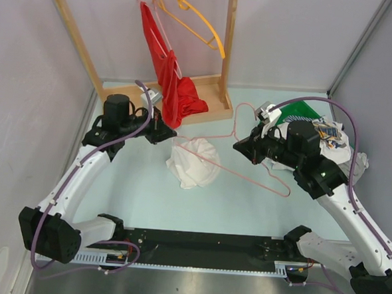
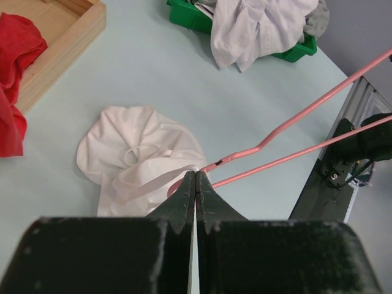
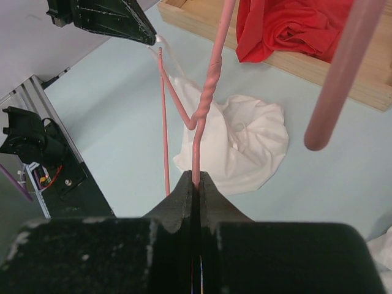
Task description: Place the tank top on the hanger
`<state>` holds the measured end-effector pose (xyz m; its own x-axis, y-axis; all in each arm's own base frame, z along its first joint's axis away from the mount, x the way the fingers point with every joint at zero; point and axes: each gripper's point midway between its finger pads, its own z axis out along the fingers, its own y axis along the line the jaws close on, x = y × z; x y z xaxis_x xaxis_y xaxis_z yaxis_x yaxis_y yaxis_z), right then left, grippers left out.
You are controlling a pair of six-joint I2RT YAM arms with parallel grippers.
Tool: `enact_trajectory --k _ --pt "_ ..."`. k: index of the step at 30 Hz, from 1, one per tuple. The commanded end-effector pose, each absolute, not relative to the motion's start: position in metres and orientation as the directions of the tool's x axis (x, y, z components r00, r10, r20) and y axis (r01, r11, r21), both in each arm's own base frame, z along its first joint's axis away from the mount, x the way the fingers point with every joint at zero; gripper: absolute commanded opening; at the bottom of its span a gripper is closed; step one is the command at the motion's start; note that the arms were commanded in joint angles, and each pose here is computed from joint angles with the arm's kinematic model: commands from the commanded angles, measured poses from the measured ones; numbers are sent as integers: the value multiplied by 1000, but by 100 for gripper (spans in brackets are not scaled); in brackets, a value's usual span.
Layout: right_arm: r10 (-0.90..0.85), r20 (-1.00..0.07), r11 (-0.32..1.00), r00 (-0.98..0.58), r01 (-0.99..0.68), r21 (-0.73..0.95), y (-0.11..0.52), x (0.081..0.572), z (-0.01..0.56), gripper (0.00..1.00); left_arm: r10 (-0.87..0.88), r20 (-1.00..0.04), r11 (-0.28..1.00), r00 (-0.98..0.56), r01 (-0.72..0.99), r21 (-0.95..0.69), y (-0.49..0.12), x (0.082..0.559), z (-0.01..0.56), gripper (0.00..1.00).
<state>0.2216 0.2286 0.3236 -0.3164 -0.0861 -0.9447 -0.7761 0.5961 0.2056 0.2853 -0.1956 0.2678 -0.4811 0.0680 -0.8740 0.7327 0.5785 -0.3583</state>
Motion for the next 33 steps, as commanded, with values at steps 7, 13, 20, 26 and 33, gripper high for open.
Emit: enact_trajectory --k 7,13,20,26,33 --pt "-74 -971 598 -228 -789 140 233 233 340 0 74 -877 448 -474 802 -396 -209 270 278 0" --pt "-38 -973 588 -226 -793 161 240 237 333 0 52 -871 372 -488 819 -436 -217 263 283 0" --pt "1 -977 547 -215 -818 180 248 234 337 0 26 -878 313 -478 838 -447 -224 255 291 0" --pt "13 -977 530 -215 -827 189 252 233 340 0 29 -872 289 -489 839 -461 -228 253 291 0" --pt "18 -977 506 -212 -841 192 254 229 342 0 27 -875 313 -484 835 -452 -228 256 290 10"
